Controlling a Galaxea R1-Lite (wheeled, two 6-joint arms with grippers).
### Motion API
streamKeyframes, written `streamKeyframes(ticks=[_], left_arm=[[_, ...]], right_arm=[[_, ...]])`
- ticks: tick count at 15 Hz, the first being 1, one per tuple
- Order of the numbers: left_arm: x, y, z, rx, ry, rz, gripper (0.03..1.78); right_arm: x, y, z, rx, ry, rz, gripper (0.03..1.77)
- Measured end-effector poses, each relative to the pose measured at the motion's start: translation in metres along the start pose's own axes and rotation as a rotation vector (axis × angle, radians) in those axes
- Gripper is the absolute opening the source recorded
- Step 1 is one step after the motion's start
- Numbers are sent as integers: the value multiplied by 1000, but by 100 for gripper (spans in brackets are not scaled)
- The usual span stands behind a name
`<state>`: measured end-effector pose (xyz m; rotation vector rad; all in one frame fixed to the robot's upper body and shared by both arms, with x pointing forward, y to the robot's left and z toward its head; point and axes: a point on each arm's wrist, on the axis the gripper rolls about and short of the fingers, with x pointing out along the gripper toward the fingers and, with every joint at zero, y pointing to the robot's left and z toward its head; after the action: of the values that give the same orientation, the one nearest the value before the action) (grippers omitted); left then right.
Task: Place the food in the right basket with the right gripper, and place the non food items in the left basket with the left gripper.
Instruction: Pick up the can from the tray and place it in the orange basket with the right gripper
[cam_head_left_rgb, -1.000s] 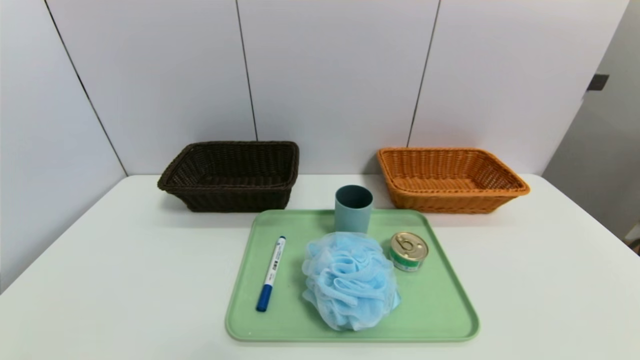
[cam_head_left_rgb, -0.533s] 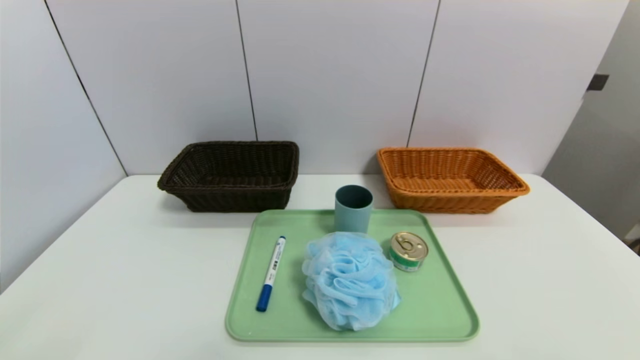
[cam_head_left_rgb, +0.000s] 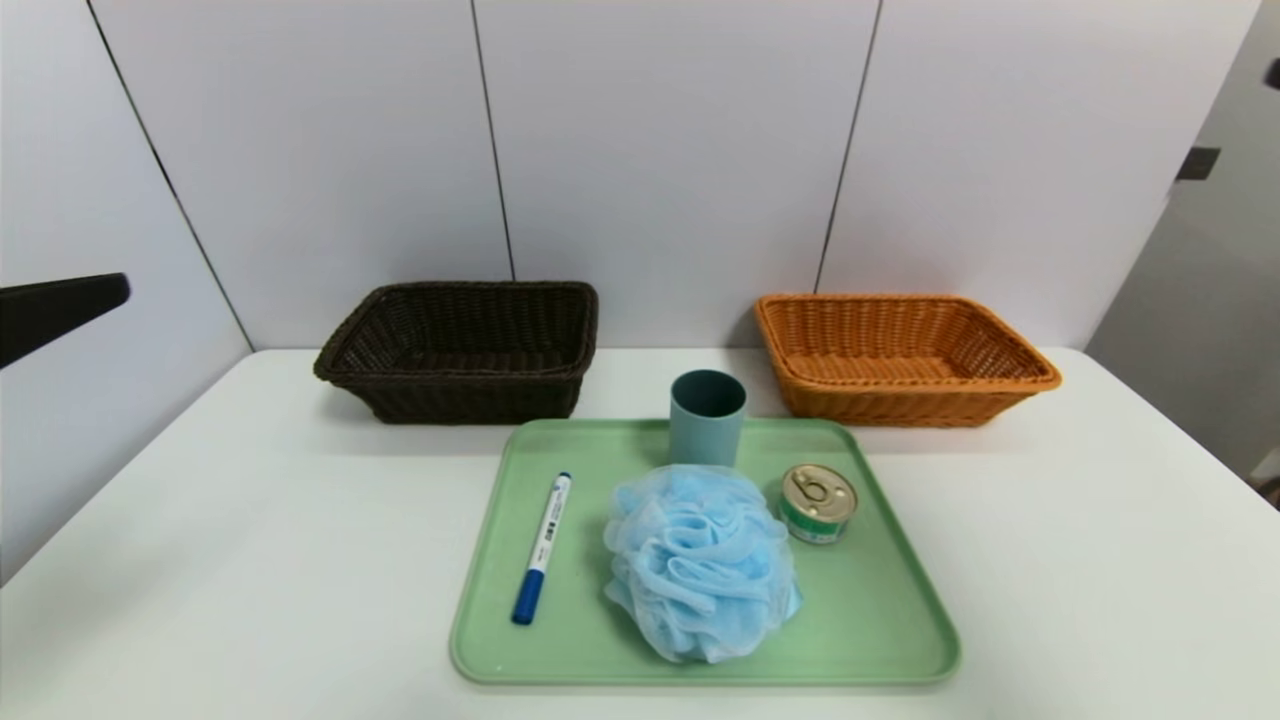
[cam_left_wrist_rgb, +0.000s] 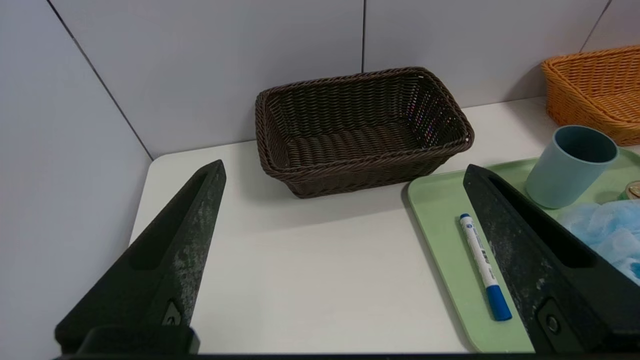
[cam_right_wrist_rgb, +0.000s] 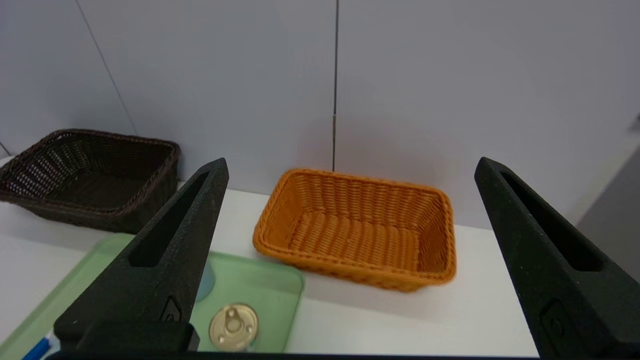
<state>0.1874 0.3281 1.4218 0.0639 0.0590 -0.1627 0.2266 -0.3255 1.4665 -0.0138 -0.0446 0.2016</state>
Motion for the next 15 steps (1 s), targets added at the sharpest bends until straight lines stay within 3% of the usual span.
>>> streamKeyframes(ticks=[2, 5, 7, 10, 15], left_arm=[[27, 0, -1, -13, 32, -21, 169], [53, -9, -16, -21, 142, -22, 169], [64, -17, -29, -8, 240, -24, 169], [76, -22, -37, -12, 296, -37, 169], [85, -25, -44, -62, 339, -41, 169]], right_arm=[[40, 3, -9, 21, 28, 49, 170], [72, 16, -42, 39, 224, 85, 170], [82, 23, -63, 41, 371, 97, 170], [86, 36, -83, 49, 562, 105, 170], [94, 68, -96, 115, 706, 129, 170]])
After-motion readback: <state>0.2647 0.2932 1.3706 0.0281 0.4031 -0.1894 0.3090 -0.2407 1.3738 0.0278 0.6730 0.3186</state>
